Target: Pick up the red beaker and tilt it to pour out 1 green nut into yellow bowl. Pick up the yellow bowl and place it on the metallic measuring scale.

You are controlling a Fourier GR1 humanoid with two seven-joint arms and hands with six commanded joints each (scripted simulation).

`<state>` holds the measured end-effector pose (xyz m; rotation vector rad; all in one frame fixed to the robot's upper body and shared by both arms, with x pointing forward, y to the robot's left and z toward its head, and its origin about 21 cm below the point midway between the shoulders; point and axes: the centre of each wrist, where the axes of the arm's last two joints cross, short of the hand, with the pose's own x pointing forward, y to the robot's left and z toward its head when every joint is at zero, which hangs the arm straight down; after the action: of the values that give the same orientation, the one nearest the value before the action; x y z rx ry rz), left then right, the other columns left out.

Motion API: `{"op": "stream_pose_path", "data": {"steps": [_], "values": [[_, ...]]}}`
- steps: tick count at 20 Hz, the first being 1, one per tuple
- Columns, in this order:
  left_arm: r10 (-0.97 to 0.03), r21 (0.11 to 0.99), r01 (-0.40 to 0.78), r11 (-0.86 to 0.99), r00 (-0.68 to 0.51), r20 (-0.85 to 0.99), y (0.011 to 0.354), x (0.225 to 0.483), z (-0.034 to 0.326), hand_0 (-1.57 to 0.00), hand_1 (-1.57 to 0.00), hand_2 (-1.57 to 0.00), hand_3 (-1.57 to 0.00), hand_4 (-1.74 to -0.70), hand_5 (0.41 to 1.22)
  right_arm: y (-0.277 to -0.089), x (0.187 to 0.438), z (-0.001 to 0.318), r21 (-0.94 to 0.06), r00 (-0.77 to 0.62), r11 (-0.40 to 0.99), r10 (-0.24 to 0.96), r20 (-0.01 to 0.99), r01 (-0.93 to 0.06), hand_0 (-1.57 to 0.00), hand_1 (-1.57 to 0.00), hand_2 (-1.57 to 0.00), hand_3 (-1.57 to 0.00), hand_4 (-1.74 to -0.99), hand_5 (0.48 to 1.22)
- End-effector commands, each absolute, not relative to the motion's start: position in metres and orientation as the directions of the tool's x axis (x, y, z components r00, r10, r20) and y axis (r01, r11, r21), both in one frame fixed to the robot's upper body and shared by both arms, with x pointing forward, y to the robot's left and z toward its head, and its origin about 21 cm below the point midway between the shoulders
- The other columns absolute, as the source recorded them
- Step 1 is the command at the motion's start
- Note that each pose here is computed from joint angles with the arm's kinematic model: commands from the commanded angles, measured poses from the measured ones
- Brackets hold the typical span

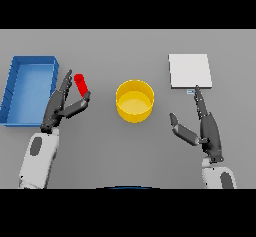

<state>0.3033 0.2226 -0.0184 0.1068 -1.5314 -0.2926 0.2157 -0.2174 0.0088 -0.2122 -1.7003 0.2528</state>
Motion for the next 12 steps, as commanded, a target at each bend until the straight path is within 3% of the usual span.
{"op": "stream_pose_path", "data": {"steps": [1, 12], "values": [[-0.25, 0.247, 0.122, 0.961, 0.01, 0.968, 0.223, 0.307, -0.02, 0.0, 0.0, 0.0, 0.0, -1.28, 0.68, -0.218, 0.213, 0.009, -0.287, -0.139, 0.958, 0.283, 0.949, -0.004, 0.0, 0.0, 0.0, 0.0, -1.267, 0.635], [-0.269, 0.262, 0.143, 0.955, 0.036, 0.962, 0.204, 0.345, -0.018, 0.0, 0.0, 0.0, 0.0, -1.29, 0.683, -0.213, 0.211, 0.01, -0.272, -0.134, 0.962, 0.268, 0.954, -0.01, 0.0, 0.0, 0.0, 0.0, -1.265, 0.638]]}}
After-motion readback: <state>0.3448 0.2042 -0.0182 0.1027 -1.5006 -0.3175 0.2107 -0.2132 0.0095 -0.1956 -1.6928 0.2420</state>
